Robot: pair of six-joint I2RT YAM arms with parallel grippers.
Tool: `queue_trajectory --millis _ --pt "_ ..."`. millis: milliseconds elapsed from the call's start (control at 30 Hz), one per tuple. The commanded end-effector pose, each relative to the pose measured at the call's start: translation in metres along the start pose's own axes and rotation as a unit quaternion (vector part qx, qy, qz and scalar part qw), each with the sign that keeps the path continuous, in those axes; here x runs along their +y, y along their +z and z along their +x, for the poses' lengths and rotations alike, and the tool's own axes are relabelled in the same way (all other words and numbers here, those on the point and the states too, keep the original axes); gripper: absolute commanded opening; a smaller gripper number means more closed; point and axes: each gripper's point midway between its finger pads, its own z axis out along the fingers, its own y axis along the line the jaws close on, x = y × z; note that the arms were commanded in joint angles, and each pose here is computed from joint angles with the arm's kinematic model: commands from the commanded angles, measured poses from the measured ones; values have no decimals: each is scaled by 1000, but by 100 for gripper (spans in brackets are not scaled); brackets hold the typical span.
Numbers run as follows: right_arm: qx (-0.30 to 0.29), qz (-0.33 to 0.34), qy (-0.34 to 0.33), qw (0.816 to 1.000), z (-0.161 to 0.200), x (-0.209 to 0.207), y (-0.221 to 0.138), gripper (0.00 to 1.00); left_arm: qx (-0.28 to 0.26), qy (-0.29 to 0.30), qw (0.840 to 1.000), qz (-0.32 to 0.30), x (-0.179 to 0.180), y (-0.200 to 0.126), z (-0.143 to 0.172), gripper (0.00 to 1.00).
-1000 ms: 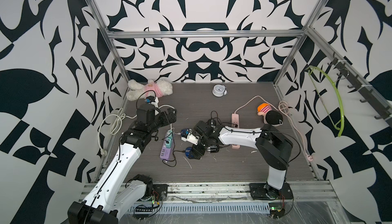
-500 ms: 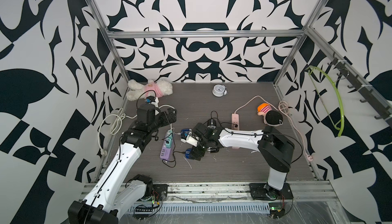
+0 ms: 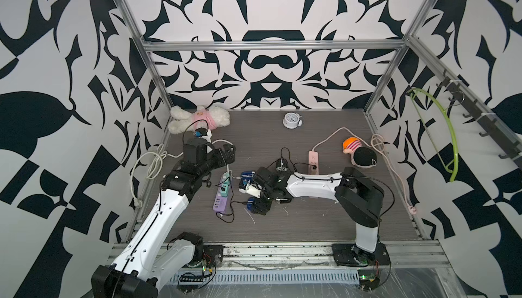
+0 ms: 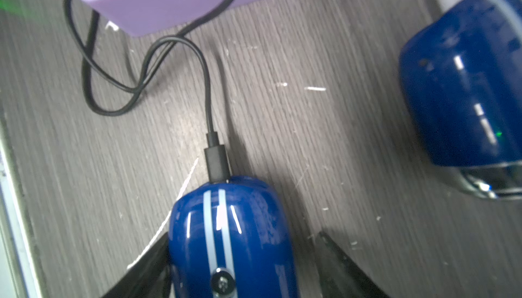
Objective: Unplug the electric shaver
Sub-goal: Pick up the electric shaver from the center of the board.
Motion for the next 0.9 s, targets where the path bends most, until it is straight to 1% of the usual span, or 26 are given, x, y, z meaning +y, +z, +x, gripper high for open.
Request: queue_trajectory --millis 0,33,133,233,300,367,467,600,700,800,867 --pt "4 9 -6 1000 4 2 1 60 5 1 1000 6 -5 -1 -1 99" --pt "4 10 -7 1000 4 3 0 58 6 0 1000 7 -5 0 -1 99" --pt "-6 16 -10 1000 1 3 -6 48 6 -2 1000 9 -6 0 -2 99" --pt "-24 26 -12 999 -4 3 -19 37 11 -4 1000 18 -10 -1 -1 100" --pt "-36 37 -15 999 -7 2 -30 26 15 -8 999 29 -14 -2 0 100" --pt "-48 51 -15 997 -11 0 -43 25 20 -14 999 37 -17 -2 2 100" --pt "-68 88 -7 994 -15 -9 -62 24 27 -31 999 34 -16 1 9 100" --pt "-101 117 0 988 -20 -15 -83 21 53 -49 995 75 -35 6 21 100" --pt "-118 141 11 983 -19 -22 -97 20 66 -51 991 103 -50 10 30 100" --pt "-129 160 23 978 -15 -29 -107 19 83 -45 989 111 -60 16 40 100" --pt "-135 170 29 976 -13 -33 -112 18 95 -42 988 115 -65 19 45 99"
